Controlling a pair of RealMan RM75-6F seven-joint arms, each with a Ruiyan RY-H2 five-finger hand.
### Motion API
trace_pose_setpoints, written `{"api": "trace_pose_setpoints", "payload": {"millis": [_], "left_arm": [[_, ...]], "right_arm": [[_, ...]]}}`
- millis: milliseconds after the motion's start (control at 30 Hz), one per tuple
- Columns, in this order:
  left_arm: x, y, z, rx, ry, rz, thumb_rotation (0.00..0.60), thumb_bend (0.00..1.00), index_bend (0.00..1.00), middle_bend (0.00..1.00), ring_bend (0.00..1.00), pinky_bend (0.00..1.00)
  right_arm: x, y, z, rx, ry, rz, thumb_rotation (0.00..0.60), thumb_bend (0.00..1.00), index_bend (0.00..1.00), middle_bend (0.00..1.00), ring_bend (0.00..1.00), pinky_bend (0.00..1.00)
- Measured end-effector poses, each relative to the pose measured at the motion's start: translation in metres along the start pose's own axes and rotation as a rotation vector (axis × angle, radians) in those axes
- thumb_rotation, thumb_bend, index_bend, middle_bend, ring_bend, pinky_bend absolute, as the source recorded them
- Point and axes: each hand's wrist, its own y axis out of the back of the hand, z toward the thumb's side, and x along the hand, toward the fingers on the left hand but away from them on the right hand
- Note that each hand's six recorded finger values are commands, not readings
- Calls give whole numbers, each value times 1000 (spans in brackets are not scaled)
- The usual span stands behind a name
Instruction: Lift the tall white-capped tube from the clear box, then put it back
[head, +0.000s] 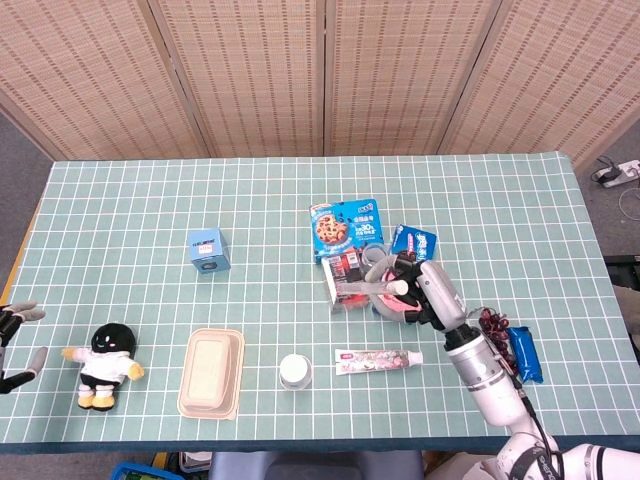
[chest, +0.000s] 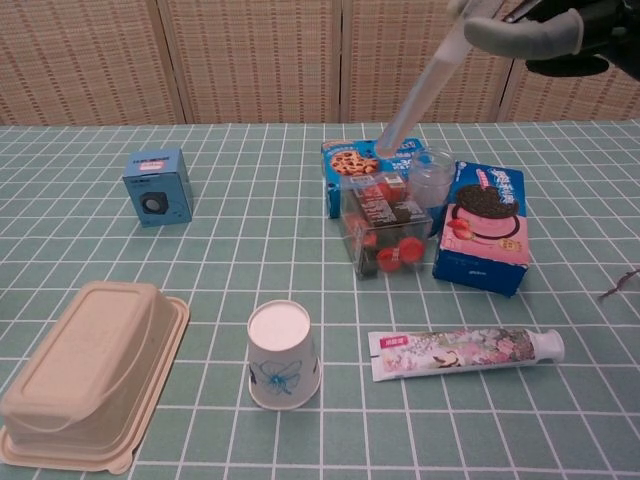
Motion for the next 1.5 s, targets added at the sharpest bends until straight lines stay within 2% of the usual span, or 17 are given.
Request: {"api": "trace_pose_setpoints", "payload": {"millis": [200, 333, 467, 733, 800, 867, 967, 1067, 1200, 1300, 1400, 1500], "left_arm": [[-1, 1, 0, -2, 0, 2, 600, 358, 378, 239, 181, 337], [-1, 2, 1, -5, -6, 6, 600, 358, 378, 239, 181, 337], [-1, 1, 1, -6, -6, 5, 600, 358, 378, 239, 181, 337], [-1, 1, 1, -7, -5, 0, 600, 358, 378, 239, 181, 337], [-1, 1, 1, -6, -5, -1, 600, 358, 378, 239, 181, 337], [-1, 0, 0, -3, -5, -4, 600, 358, 378, 239, 181, 337], [-1, 0, 0, 6, -2, -8, 600, 358, 379, 239, 181, 337], [-1, 0, 0, 6, 0, -8, 600, 358, 379, 239, 181, 337], [-2, 2, 1, -3, -5, 0, 600, 358, 380, 239, 181, 337], [-3, 3, 2, -7, -7, 5, 600, 358, 380, 239, 181, 337], [-3, 3, 2, -7, -7, 6, 600, 358, 380, 239, 181, 337], [-3, 4, 2, -9, -8, 7, 600, 358, 380, 239, 181, 337]], "right_arm": [[3, -2, -4, 395, -3, -39, 600, 666, 743, 1000, 1000, 1000], [4, -5, -5, 514, -12, -43, 600, 668, 743, 1000, 1000, 1000], [6, -7, -5, 472, -11, -34, 600, 682, 743, 1000, 1000, 1000], [11, -12, 0, 60, 16, 9, 600, 703, 756, 1000, 1000, 1000], [13, -13, 1, -7, 19, 26, 600, 704, 756, 1000, 1000, 1000], [14, -14, 0, -28, 19, 37, 600, 703, 756, 1000, 1000, 1000], [15, -15, -2, 12, 21, 44, 600, 703, 756, 1000, 1000, 1000], [16, -15, -4, 118, 28, 32, 600, 703, 756, 1000, 1000, 1000], [16, -15, -7, 316, 40, -15, 600, 703, 756, 1000, 1000, 1000], [17, -16, -7, 417, 41, -52, 600, 703, 756, 1000, 1000, 1000], [17, -17, -7, 430, 36, -62, 600, 703, 756, 1000, 1000, 1000], [17, -18, -7, 358, 34, -59, 600, 703, 756, 1000, 1000, 1000]]}}
